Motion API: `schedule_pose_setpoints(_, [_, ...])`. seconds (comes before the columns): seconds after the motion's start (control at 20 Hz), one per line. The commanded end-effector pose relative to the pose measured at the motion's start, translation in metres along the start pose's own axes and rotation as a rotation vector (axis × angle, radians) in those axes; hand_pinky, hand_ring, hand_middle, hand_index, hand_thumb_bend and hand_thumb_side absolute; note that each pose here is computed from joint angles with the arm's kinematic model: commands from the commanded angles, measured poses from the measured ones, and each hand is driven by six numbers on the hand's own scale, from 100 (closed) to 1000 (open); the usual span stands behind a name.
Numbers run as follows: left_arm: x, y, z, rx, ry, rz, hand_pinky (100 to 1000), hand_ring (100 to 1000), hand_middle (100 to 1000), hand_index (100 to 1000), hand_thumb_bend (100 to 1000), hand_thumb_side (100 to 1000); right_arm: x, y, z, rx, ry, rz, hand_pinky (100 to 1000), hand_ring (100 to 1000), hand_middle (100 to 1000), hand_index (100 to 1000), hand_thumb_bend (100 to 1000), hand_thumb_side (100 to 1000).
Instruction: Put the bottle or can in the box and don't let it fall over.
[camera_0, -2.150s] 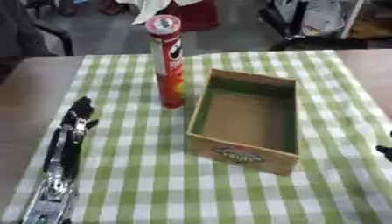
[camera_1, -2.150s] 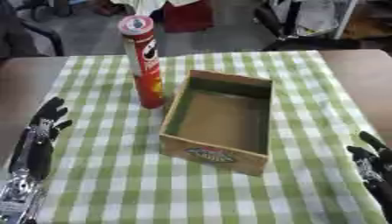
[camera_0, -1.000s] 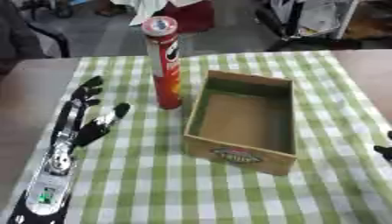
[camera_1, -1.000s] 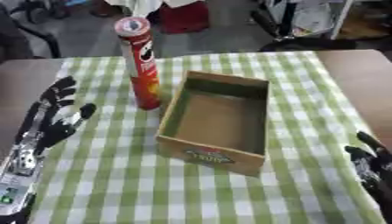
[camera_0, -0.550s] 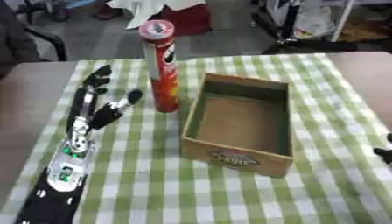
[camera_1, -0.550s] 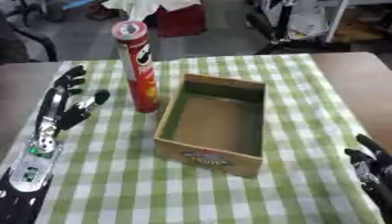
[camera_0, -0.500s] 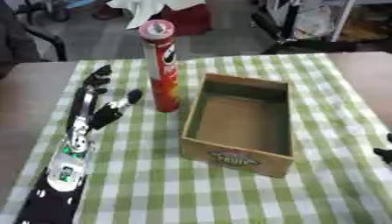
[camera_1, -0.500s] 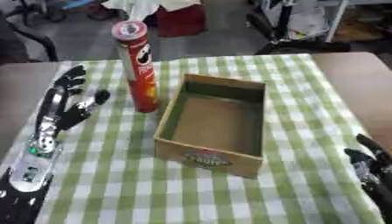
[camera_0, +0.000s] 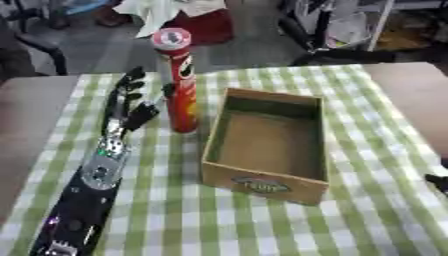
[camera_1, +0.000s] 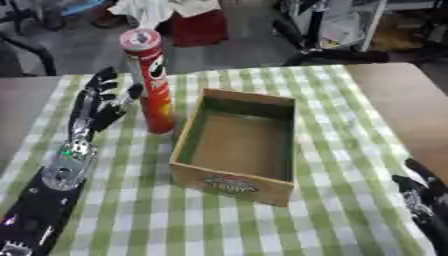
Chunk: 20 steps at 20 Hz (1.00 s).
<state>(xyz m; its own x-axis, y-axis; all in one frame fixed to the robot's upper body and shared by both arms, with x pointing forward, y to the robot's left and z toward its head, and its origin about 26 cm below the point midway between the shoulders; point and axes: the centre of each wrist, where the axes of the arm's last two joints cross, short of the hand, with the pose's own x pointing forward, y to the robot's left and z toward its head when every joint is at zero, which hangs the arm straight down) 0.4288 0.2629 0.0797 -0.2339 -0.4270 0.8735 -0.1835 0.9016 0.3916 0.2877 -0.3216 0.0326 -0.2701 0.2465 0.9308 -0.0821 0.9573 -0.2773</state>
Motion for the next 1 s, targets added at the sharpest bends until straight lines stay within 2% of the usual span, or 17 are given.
schedule_pose_setpoints(0.05, [0.004,0.003,-0.012,0.009,-0.012,0.026,806,844,820,933,744,665,0.007,-0.001,-0.006,0.009,-0.035,0.003,981,864,1000,927,100,601])
schedule_pose_setpoints(0.35, [0.006,0.002,-0.028,0.029,-0.001,0.022,805,846,822,933,741,674,0.009,0.001,-0.008,0.020,-0.044,-0.001,981,865,1000,928,100,602])
schedule_pose_setpoints(0.45, [0.008,0.001,-0.032,0.019,0.000,0.021,807,848,824,935,718,672,0.009,0.002,-0.009,0.024,-0.047,-0.003,981,865,1000,928,100,601])
schedule_pose_setpoints(0.5, [0.007,0.001,-0.033,0.009,0.004,0.017,810,856,832,938,661,678,0.009,0.002,-0.010,0.025,-0.048,-0.003,981,865,1000,928,100,601])
schedule_pose_setpoints(0.7, [0.004,0.000,-0.035,-0.073,0.051,-0.009,809,852,831,928,591,659,0.009,0.002,-0.010,0.025,-0.049,-0.005,981,865,1000,928,100,603])
schedule_pose_setpoints(1.0, [0.002,0.000,-0.036,-0.103,0.054,-0.003,811,850,827,923,566,634,0.009,0.002,-0.011,0.028,-0.049,-0.006,981,865,1000,928,100,603])
